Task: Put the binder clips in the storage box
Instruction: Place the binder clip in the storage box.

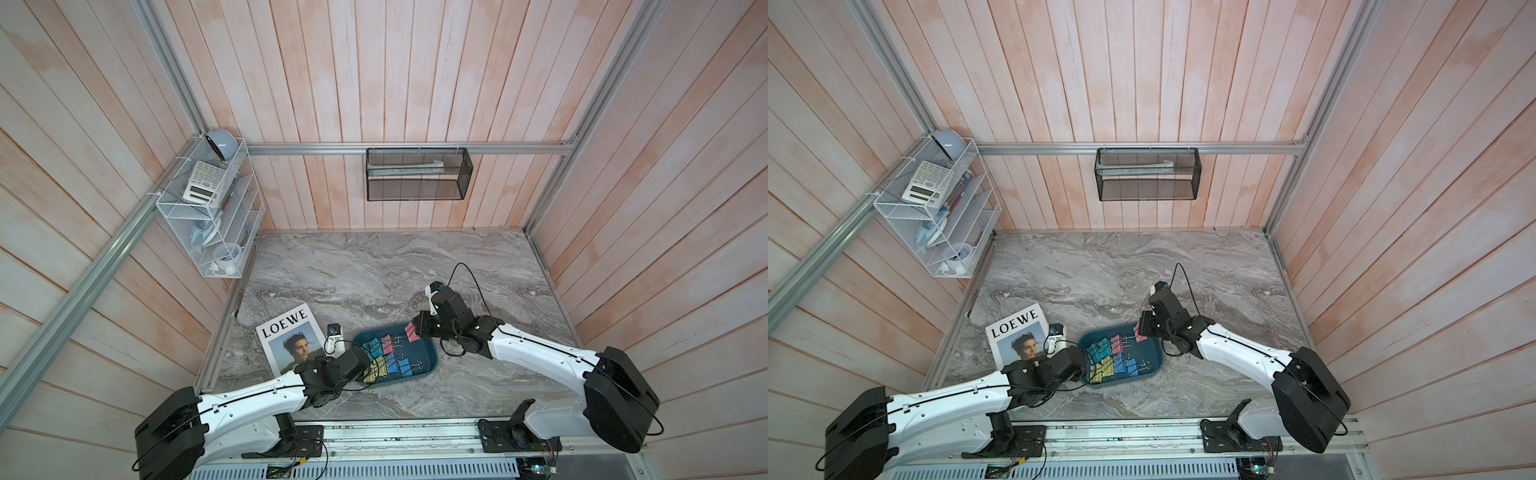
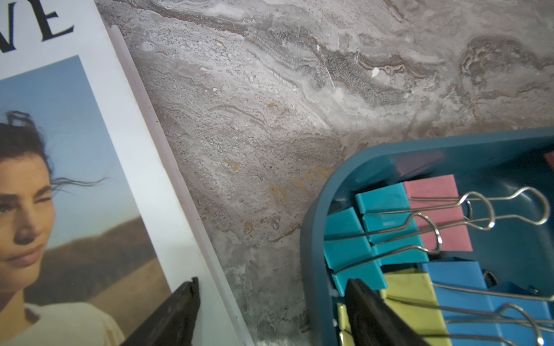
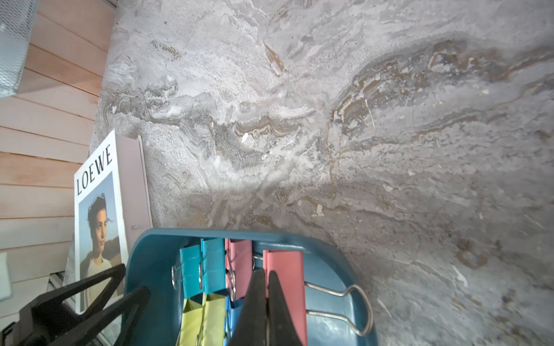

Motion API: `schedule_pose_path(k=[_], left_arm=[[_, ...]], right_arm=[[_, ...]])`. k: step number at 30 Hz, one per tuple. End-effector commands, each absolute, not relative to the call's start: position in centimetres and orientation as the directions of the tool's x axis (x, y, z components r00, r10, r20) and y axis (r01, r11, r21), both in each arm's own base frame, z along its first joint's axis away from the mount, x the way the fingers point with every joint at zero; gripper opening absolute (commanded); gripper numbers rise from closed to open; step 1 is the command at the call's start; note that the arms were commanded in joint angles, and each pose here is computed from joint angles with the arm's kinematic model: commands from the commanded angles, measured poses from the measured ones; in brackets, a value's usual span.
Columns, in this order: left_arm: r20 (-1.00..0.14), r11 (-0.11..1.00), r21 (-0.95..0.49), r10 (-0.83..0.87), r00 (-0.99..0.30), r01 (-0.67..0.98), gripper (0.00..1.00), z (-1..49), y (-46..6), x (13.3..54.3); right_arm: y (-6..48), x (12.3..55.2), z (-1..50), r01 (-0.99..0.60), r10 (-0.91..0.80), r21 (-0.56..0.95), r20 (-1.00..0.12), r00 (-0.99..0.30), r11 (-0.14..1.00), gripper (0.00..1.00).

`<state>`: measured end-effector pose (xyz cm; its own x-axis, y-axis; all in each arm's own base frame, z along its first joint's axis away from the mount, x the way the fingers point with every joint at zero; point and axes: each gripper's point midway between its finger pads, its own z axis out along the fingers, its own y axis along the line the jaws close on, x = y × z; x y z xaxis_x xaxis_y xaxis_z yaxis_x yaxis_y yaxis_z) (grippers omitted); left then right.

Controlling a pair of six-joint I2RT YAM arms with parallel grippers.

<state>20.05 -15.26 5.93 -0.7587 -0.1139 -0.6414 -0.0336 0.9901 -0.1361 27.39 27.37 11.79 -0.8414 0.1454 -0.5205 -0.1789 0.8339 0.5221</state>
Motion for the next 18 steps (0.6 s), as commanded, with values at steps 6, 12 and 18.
schedule_pose_path(k=[6,12,18], left_arm=[[-0.583,0.994,-0.108,-0.081,-0.808,-0.022,0.82,4.2,-15.0,19.0],[-0.583,0.994,-0.109,-0.081,-0.809,-0.022,0.82,4.1,-15.1,19.0],[-0.581,0.994,-0.105,-0.077,-0.810,-0.019,0.82,4.1,-15.2,19.1]], right_arm=[[28.5,27.8,10.6,-0.151,0.182,0.537,-0.517,-0.837,0.830,0.00],[28.7,27.0,9.6,-0.143,0.184,0.546,-0.501,-0.846,0.826,0.00],[29.5,26.9,8.4,-0.139,0.186,0.555,-0.488,-0.853,0.820,0.00]])
